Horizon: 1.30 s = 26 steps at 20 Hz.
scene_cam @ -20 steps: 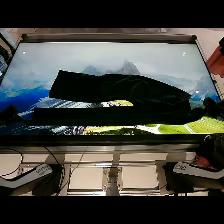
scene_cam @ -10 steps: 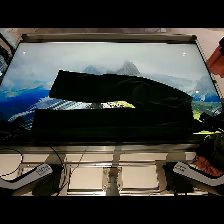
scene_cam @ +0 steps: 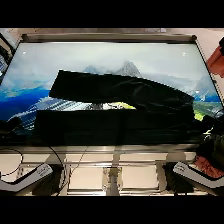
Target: Fold the clothes and pants, and hang the long-sleeved shirts on hangers.
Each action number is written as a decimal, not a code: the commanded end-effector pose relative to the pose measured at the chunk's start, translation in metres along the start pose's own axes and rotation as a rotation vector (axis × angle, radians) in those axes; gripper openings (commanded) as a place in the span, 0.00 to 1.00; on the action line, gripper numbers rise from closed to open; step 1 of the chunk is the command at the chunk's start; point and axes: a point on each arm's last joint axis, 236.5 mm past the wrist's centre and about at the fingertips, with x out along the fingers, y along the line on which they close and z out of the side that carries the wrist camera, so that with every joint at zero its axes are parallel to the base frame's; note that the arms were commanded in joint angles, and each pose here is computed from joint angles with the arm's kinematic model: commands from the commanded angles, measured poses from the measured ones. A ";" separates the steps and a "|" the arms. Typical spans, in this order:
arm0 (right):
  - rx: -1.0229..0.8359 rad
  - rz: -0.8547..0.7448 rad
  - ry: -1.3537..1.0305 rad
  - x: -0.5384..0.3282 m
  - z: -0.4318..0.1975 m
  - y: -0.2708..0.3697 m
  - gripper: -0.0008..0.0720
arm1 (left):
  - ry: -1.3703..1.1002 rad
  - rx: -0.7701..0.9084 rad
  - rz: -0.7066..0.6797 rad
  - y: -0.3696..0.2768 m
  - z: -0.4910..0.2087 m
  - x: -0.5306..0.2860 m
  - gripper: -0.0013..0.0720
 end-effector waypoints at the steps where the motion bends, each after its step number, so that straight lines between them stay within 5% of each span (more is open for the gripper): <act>1: -0.004 -0.028 -0.092 -0.029 0.023 -0.010 0.49 | -0.130 0.001 0.009 0.001 0.034 -0.029 0.73; 3: 0.003 -0.029 -0.158 -0.050 0.040 -0.012 0.50 | -0.212 0.015 0.003 -0.006 0.058 -0.052 0.81; 5: 0.010 -0.004 -0.221 -0.074 0.054 -0.009 0.85 | -0.271 0.067 -0.015 -0.027 0.079 -0.066 0.81; 10: -0.053 -0.016 -0.168 -0.086 0.048 -0.013 0.85 | -0.407 0.276 -0.172 -0.155 0.131 -0.075 0.82; 19: -0.001 -0.024 0.104 -0.021 0.035 -0.016 0.84 | -0.343 0.280 -0.393 -0.324 0.189 -0.016 0.82; 26: 0.031 0.374 -0.145 -0.035 0.097 0.075 0.84 | -0.340 0.292 -0.409 -0.335 0.211 0.008 0.81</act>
